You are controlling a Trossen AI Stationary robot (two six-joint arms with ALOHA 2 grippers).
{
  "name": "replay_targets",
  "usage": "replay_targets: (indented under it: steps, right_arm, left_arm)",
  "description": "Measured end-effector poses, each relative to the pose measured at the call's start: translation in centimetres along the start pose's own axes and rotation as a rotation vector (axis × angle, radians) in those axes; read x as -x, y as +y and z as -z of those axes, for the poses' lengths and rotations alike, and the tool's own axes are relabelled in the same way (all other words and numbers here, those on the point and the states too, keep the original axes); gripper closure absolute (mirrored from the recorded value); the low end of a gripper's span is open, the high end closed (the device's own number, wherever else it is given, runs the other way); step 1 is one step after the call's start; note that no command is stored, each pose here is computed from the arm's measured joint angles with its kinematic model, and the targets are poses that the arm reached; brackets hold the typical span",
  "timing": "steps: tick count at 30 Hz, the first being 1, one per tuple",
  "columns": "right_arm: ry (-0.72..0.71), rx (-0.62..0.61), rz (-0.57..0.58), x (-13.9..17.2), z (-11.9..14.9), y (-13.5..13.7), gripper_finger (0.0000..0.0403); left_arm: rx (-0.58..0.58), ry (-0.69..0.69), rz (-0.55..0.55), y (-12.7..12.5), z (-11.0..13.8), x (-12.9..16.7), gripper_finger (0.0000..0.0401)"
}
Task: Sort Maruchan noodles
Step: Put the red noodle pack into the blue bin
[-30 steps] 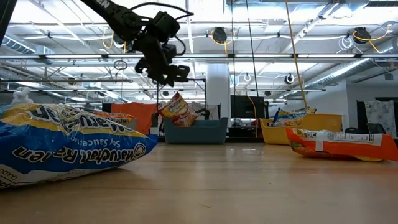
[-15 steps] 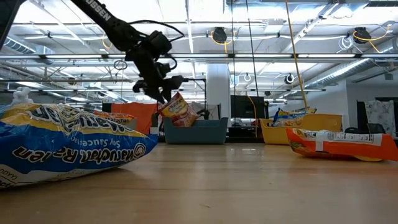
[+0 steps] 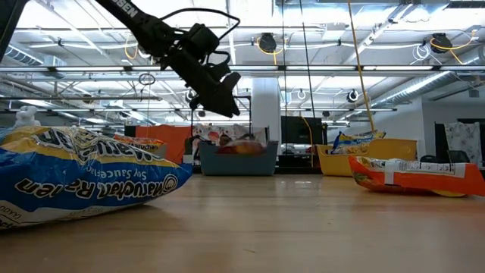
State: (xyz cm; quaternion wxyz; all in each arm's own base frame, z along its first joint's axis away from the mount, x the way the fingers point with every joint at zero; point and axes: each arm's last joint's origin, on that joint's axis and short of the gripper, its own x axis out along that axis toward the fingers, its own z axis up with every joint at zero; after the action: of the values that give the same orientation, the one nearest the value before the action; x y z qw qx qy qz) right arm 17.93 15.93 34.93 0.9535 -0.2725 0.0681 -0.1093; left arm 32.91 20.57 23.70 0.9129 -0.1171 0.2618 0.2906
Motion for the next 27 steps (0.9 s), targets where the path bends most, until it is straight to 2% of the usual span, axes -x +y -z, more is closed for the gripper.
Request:
replay_targets:
  steps: [5,8,12,19,23,27]
  right_arm:
    - [0.000,0.000,0.000,0.0,0.0,0.0,0.0241]
    - [0.000,0.000,0.000,0.0,0.0,0.0,0.0241]
    - [0.000,0.001,0.000,0.0,0.0,0.0,0.0241]
    - [0.000,0.000,0.000,0.0,0.0,0.0,0.0241]
    - [0.000,0.000,0.000,0.0,0.0,0.0,0.0241]
    - [-0.002,-0.004,0.001,0.0,0.0,0.0,0.0241]
  left_arm:
    - [-0.029,0.021,0.040,-1.3,0.3,0.1,0.0256]
    - [-0.045,0.036,0.121,-2.6,0.5,0.2,0.0256]
    - [-0.084,0.070,0.229,-5.0,1.1,0.5,0.0256]
    - [-0.227,0.149,0.328,-9.6,2.8,1.5,0.0256]
    - [-0.302,0.131,0.289,-11.4,3.5,1.3,0.0256]
    - [-0.351,0.140,0.198,-11.9,4.6,0.2,0.0256]
